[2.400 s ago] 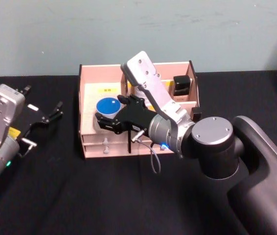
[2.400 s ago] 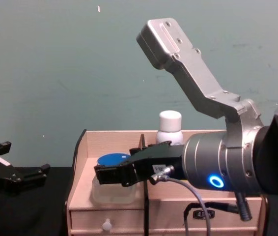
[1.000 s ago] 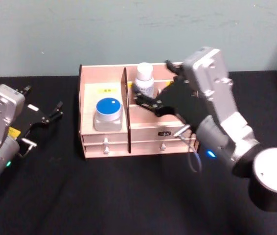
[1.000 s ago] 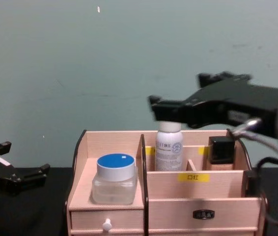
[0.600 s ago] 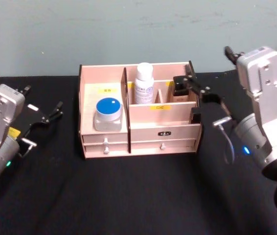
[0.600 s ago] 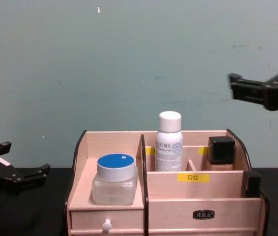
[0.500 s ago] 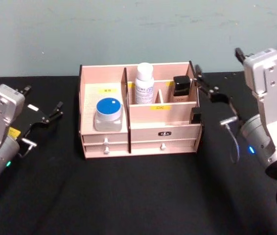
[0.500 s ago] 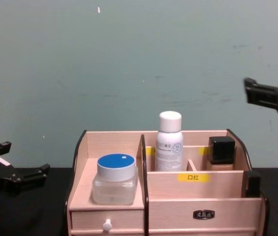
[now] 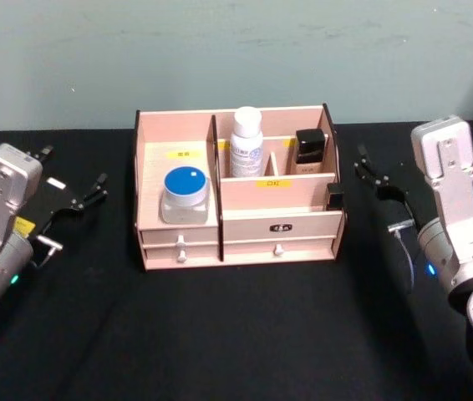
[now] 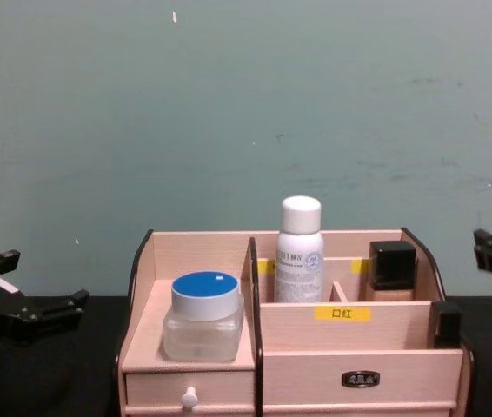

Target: Pick up the facial cleanser and watermelon frost from the table and place them into the tiered storage box.

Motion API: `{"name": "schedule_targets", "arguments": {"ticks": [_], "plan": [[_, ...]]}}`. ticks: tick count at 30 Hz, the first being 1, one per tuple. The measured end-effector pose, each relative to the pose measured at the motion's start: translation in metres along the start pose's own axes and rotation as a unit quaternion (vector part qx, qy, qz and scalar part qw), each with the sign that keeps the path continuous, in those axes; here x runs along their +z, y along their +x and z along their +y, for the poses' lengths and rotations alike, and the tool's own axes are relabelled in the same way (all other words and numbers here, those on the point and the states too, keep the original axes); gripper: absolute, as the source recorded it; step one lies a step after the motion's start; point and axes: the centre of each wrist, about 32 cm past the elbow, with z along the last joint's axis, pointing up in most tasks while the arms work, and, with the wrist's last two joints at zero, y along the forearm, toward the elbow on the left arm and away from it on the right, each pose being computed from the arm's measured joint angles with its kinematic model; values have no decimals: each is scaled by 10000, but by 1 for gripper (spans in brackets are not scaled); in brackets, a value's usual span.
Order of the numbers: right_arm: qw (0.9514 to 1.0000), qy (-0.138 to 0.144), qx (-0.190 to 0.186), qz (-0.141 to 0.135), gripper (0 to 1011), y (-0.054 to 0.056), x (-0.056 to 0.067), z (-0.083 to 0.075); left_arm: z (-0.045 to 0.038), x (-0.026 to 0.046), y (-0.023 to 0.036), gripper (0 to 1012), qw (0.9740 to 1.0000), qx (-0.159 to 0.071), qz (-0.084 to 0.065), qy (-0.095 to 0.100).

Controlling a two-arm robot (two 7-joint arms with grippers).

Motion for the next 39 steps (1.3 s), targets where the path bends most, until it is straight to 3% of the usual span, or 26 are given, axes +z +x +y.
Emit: {"name": "schedule_targets", "arguments": {"ticks": [10,39], "plan": [[9991,-401,109,-127,1002,-113,-277,8,0,0,0,1001,10000,1,0,0],[9994,-310,95,-114,1002,-93,-217,7,0,0,0,1001,10000,0,0,0]]}}
